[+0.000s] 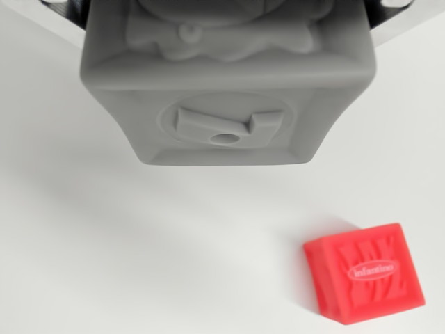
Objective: Destack cube
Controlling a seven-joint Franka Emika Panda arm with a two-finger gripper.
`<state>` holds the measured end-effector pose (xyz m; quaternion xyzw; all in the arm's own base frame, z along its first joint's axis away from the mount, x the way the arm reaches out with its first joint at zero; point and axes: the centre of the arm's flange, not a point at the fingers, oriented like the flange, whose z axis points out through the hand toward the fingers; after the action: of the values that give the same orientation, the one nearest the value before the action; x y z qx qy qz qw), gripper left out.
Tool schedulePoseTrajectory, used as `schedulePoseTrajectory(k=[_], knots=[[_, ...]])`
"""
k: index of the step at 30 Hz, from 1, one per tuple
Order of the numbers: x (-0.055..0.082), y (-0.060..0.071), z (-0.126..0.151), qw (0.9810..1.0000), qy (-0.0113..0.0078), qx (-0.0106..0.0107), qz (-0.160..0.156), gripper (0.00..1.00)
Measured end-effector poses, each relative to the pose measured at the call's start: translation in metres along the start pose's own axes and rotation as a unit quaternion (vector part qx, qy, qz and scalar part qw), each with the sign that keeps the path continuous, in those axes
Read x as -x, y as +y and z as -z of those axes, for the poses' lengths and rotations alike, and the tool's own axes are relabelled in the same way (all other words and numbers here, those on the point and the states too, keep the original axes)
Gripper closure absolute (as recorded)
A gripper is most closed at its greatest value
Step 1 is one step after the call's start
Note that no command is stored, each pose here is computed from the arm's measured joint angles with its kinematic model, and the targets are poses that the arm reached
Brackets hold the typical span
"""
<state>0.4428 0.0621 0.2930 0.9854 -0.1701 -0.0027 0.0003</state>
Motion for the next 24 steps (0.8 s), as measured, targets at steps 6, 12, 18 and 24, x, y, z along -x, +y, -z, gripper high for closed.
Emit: schedulePoseTrajectory(k=[6, 12, 18, 24], knots=[[-0.004, 0.012, -0.002, 0.9999, 0.0000, -0.0004, -0.011, 1.00], [-0.007, 0.022, -0.004, 0.9998, -0.0002, -0.0006, -0.021, 1.00], [-0.010, 0.034, -0.006, 0.9995, -0.0001, -0.0008, -0.033, 1.00], [-0.013, 0.045, -0.008, 0.9991, 0.0006, -0.0012, -0.043, 1.00]])
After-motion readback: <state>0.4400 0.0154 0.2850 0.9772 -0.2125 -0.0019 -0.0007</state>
